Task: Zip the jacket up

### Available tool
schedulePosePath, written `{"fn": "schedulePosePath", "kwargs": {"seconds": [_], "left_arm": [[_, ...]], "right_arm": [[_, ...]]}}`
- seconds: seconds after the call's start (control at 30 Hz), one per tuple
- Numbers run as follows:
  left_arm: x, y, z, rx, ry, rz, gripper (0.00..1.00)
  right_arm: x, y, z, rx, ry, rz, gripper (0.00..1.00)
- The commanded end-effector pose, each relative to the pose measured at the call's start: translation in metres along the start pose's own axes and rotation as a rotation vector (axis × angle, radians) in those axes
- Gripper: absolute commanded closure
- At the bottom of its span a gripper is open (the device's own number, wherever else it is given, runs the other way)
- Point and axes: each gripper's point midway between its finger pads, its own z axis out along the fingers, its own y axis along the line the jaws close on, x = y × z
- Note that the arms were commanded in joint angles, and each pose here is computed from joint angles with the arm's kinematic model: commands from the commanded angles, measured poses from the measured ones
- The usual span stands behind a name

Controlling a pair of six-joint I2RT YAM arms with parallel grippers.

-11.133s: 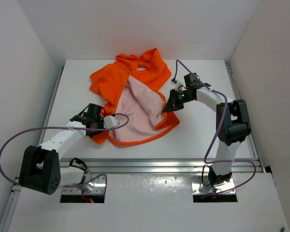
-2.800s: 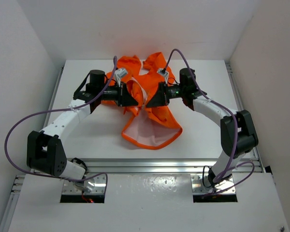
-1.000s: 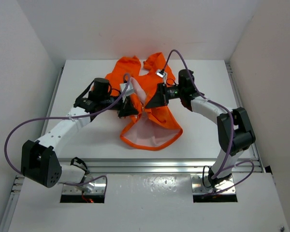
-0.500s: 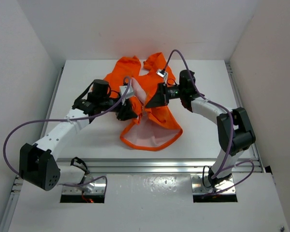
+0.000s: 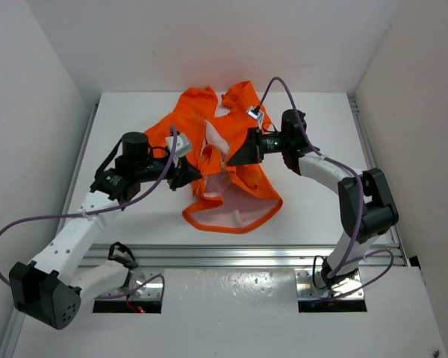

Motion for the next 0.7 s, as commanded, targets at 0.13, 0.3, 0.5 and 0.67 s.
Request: {"fn": "schedulePosePath", "kwargs": {"seconds": [0.13,0.3,0.5,0.67], "left_arm": [[-0.004,-0.001,0.004,-0.134,-0.04,0.156,0.81],[-0.006,0.014,-0.012,-0.376,-0.093,0.417,0.77],[-0.016,-0.004,-0.02,-0.349,-0.093,0.642,0.77],[-0.018,-0.009,-0.011,-0.328,0.013,0.495,1.0]], "right_arm": [[-0.018,0.021,0.001,-0.013,-0.043,-0.074,1.0],[-0.015,0.022,0.0,-0.009,-0.041,-0.06,1.0],[-0.001,0.028,-0.005,0.021,-0.018,-0.058,1.0],[0.011,0.026,-0.008,0.059,-0.007,-0.047,1.0]]}}
